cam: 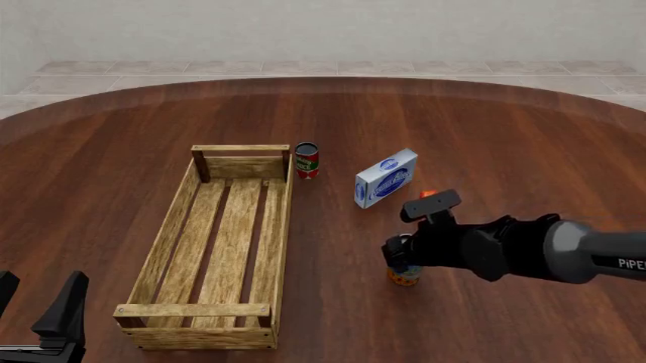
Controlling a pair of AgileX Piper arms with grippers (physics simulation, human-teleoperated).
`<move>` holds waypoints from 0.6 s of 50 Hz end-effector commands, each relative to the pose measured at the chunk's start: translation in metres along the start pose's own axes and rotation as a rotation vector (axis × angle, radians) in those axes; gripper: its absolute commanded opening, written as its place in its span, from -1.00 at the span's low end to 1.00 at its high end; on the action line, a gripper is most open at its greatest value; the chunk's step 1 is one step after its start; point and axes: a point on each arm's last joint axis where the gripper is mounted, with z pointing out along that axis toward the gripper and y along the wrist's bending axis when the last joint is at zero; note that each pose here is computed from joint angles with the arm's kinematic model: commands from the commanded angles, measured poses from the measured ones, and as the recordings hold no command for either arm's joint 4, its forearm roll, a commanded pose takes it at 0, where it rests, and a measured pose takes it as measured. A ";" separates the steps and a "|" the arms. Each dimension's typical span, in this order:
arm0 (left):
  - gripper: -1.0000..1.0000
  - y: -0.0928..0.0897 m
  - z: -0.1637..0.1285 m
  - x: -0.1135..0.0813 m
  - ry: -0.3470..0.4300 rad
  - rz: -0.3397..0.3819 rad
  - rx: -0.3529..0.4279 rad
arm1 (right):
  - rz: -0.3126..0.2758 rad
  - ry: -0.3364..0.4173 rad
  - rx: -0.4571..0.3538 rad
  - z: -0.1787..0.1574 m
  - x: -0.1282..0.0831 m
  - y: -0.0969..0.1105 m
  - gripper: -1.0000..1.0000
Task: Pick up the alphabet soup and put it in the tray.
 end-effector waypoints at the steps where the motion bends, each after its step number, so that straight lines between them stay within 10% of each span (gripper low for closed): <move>1: 1.00 0.000 0.000 0.000 0.000 0.000 0.000 | 0.004 0.003 0.000 0.002 0.001 0.000 1.00; 22: 1.00 0.000 0.000 0.000 0.000 0.000 0.000 | 0.005 0.009 0.001 0.005 0.005 0.000 1.00; 23: 1.00 0.000 0.000 0.000 0.000 0.000 0.000 | 0.003 0.012 0.003 0.006 0.005 -0.001 -1.00; 30: 1.00 0.000 0.000 0.000 0.000 0.000 0.000 | 0.001 0.008 0.009 0.004 0.005 -0.004 -1.00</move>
